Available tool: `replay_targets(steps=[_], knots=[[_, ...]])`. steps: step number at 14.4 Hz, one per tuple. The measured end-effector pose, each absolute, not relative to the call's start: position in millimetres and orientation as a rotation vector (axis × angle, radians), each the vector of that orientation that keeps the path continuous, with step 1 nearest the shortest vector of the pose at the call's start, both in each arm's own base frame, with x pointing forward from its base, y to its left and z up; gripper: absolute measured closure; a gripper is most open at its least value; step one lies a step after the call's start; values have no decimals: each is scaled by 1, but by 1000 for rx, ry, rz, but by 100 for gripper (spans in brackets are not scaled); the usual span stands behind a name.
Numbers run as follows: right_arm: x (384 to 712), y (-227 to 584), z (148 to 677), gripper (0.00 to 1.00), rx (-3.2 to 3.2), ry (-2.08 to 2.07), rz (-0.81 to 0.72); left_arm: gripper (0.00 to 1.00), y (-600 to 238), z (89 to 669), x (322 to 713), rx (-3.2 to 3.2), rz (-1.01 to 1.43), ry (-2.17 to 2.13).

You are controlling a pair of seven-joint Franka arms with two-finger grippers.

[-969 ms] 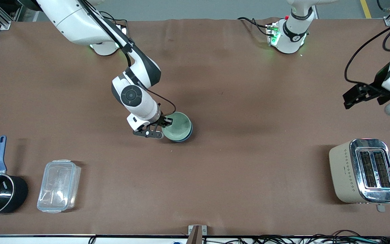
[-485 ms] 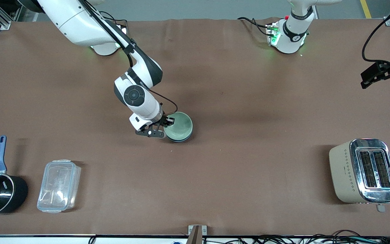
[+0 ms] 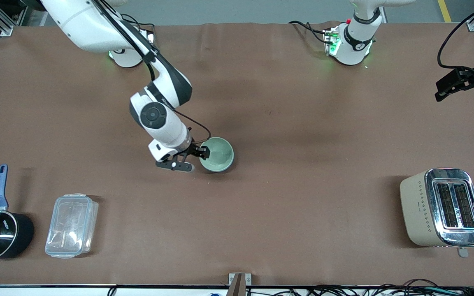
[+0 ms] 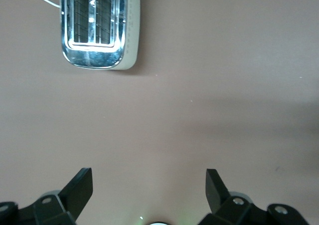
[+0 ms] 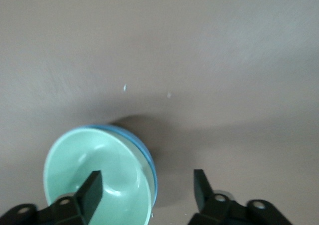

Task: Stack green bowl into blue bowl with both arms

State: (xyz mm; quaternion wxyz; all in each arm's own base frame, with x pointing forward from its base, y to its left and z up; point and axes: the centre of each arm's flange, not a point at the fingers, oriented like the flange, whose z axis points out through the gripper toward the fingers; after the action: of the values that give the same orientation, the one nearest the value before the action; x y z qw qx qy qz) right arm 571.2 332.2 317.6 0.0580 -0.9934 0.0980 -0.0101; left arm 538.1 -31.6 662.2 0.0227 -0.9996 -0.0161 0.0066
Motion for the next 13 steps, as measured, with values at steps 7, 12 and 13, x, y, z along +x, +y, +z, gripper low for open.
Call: replay_targets(steps=[7,12,13], knots=[[591,141,546,0,-3164,443,-248,0,-40,650,545,-3103,31,-28],[581,31,606,0,-3224,203,-75,0,-43,651,546,-3129,23,-25],[577,16,617,0,-3195,202,-55,0,-43,651,546,-3129,23,-25]])
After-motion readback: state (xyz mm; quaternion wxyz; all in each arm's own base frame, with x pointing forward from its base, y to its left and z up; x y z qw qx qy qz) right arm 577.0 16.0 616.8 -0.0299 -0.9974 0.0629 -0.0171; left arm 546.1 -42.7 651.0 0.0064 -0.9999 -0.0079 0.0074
